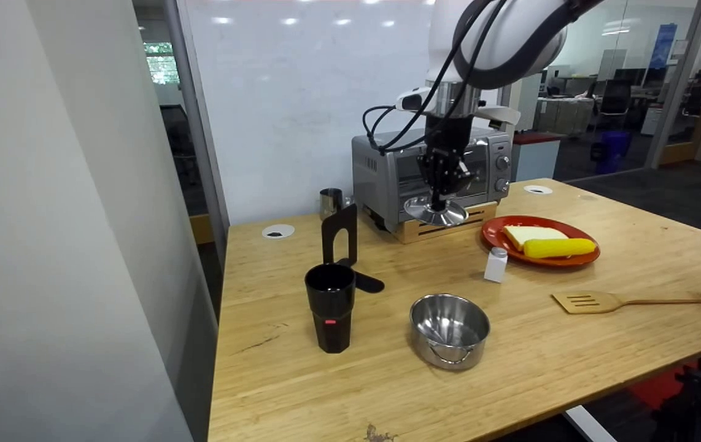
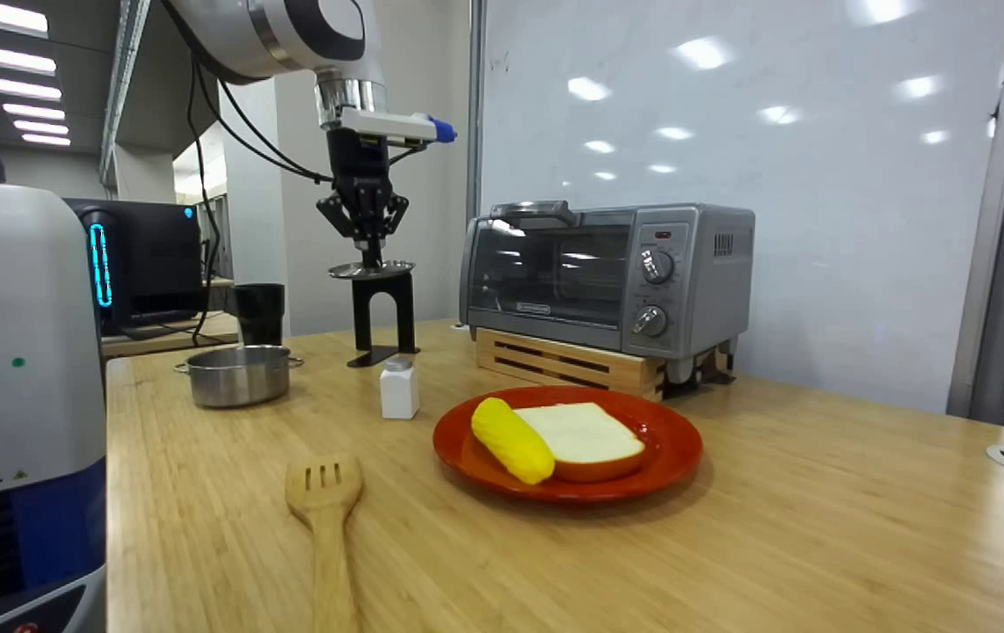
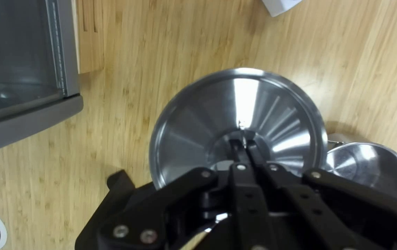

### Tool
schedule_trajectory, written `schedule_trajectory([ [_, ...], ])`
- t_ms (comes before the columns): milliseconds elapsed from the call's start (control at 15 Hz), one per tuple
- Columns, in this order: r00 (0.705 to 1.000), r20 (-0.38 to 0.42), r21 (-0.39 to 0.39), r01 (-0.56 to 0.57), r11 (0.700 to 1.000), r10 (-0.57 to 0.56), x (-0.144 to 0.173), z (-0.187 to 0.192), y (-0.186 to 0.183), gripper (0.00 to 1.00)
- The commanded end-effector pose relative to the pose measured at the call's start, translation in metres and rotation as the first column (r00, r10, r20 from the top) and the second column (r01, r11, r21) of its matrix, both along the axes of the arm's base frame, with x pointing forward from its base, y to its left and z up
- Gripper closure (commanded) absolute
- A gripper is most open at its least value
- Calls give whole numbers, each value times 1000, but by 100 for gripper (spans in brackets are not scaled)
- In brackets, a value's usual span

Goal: Take the lid from the top of the silver pot and put it on the table

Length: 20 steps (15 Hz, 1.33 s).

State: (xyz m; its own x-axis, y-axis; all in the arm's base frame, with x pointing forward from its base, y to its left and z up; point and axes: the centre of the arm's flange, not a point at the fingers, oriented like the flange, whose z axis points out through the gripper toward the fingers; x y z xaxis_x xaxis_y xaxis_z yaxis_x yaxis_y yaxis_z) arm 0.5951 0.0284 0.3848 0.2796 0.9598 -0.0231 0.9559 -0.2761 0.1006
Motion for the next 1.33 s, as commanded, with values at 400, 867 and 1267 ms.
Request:
schedule_trajectory([
  [400,982,-183,-8,-49,999,47,63,-84,19,99],
  [867,968,-234,-29,-97,995,87,70,-108,47,99],
  [1267,964,-238,-60,-137,989,119,51,-124,70,99],
])
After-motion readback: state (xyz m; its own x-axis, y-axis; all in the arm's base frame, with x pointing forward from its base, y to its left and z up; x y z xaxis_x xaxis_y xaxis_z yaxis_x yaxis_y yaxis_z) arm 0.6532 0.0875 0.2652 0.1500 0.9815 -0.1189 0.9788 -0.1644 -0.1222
